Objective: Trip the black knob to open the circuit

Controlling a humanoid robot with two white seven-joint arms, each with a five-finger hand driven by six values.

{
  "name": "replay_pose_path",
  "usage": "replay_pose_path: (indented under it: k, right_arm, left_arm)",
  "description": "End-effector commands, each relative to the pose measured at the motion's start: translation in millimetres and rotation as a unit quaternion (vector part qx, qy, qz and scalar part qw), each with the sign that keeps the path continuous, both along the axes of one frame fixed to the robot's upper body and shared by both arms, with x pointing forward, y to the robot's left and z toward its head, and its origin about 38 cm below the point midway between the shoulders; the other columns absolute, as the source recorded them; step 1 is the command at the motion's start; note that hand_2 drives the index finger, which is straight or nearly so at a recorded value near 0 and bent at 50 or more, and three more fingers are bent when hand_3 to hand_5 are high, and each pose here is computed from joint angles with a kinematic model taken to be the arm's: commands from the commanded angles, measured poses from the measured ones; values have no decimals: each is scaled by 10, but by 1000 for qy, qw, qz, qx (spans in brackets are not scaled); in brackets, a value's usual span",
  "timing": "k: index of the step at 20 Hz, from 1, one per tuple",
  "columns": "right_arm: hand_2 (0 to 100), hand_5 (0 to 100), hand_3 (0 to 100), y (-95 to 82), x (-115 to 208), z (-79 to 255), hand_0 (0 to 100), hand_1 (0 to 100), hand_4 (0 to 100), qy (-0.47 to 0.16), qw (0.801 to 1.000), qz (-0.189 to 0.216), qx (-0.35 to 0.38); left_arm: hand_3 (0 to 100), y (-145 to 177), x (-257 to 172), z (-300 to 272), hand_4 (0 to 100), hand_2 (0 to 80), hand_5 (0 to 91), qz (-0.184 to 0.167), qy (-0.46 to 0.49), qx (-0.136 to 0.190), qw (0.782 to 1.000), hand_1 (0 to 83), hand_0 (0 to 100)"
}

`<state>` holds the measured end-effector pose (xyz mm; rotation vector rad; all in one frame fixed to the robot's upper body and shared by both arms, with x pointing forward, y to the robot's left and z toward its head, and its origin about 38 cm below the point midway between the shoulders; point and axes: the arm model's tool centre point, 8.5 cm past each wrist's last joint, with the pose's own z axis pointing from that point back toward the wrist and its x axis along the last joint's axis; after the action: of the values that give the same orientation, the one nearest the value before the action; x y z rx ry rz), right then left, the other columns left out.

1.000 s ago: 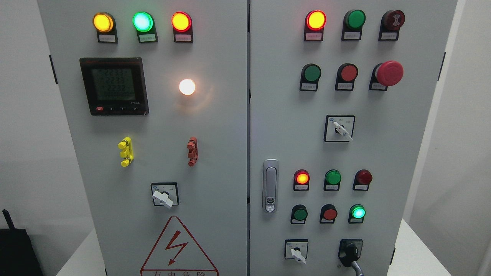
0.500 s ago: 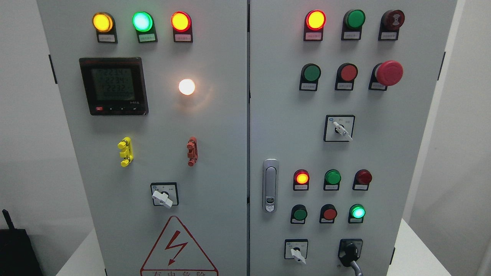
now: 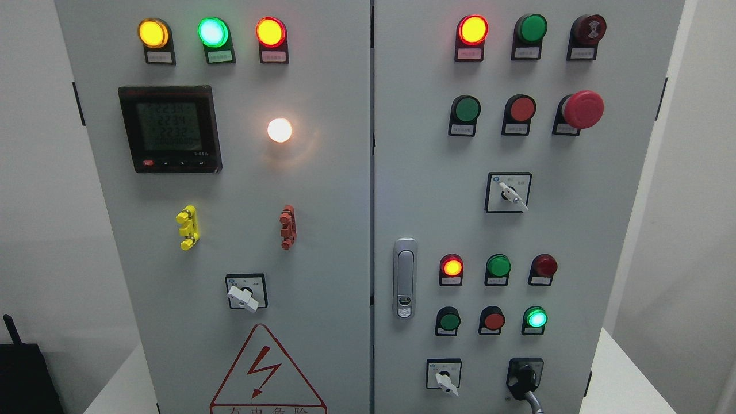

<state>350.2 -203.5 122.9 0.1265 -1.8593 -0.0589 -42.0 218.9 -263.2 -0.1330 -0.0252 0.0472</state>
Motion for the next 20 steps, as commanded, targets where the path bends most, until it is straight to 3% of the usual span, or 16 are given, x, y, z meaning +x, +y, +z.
replay_pose_path:
  k: [1,20]
  right_arm:
    - [0,1000,1000,3,-4,-7,0,0,1000,0,1000,4,-2]
    - [0,1000,1000,-72,-4,-23,0,0,1000,3,1000,-5,-3]
  left_arm:
    - [0,-1,-5,0,0,0,0,-11,1,0,1000,389,120]
    - [0,-1,-7,0,0,0,0,-11,2,0,1000,389,120]
